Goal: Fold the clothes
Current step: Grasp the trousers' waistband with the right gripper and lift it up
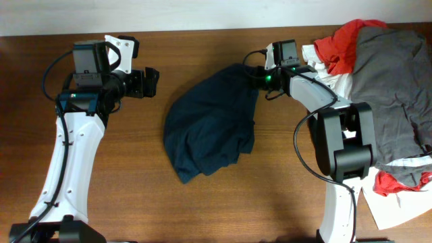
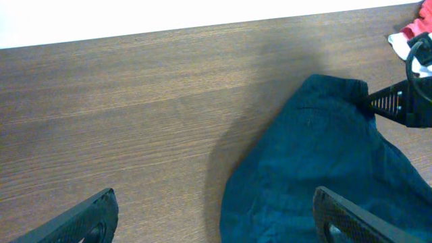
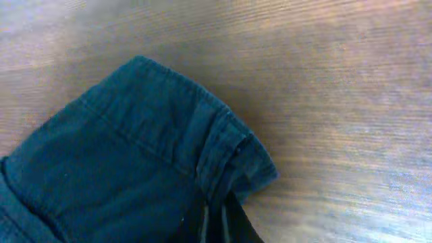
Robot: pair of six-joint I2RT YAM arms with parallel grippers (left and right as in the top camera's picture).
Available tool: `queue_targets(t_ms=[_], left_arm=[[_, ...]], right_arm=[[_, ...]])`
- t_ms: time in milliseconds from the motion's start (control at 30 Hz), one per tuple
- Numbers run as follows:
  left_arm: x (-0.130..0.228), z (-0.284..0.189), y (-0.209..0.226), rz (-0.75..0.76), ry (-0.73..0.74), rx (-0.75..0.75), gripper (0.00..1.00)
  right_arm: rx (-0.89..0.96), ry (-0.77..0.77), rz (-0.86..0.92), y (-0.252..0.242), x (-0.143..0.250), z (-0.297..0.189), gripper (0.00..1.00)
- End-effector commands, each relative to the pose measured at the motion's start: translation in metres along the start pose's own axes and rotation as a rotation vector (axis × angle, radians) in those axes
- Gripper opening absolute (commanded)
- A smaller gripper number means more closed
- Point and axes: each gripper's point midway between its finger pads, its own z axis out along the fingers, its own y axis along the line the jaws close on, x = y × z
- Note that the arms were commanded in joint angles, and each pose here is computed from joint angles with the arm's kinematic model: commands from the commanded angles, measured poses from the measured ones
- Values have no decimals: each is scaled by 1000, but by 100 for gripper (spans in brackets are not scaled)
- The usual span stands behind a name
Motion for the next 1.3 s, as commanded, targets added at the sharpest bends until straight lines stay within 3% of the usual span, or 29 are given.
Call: queue_targets(t_ms=[0, 233, 433, 467, 500, 533, 767, 867, 1033, 1267], left_arm=[[-4, -1, 4, 14, -6, -13, 91], [-9, -1, 9, 20, -26, -37, 91], [-20, -1, 9, 32, -70, -41, 91], [-22, -2, 9, 34, -76, -41, 89], [-23, -2, 9, 35, -81, -41, 80], [-24, -2, 9, 36, -83, -39, 77], [-25, -2, 8, 37, -89, -34, 78], [-26, -2, 8, 38, -92, -35, 78], [-28, -2, 9, 39, -101, -36, 79], [-37, -7, 8, 39, -128, -37, 79]], right_arm=[[-104, -20, -47, 22, -6, 0, 4], [-347, -120, -292, 85, -67, -70, 4], [-341, -110, -496, 125, -88, -158, 4], [-340, -111, -522, 132, -91, -174, 4], [-344, -108, -555, 140, -91, -195, 4], [-351, -104, -585, 147, -89, -210, 4], [-411, -111, -746, 192, -68, -282, 4], [-337, -148, -689, 188, -79, -293, 4], [-17, -225, -461, 123, -111, -321, 4], [93, -317, -332, 80, -111, -393, 4]])
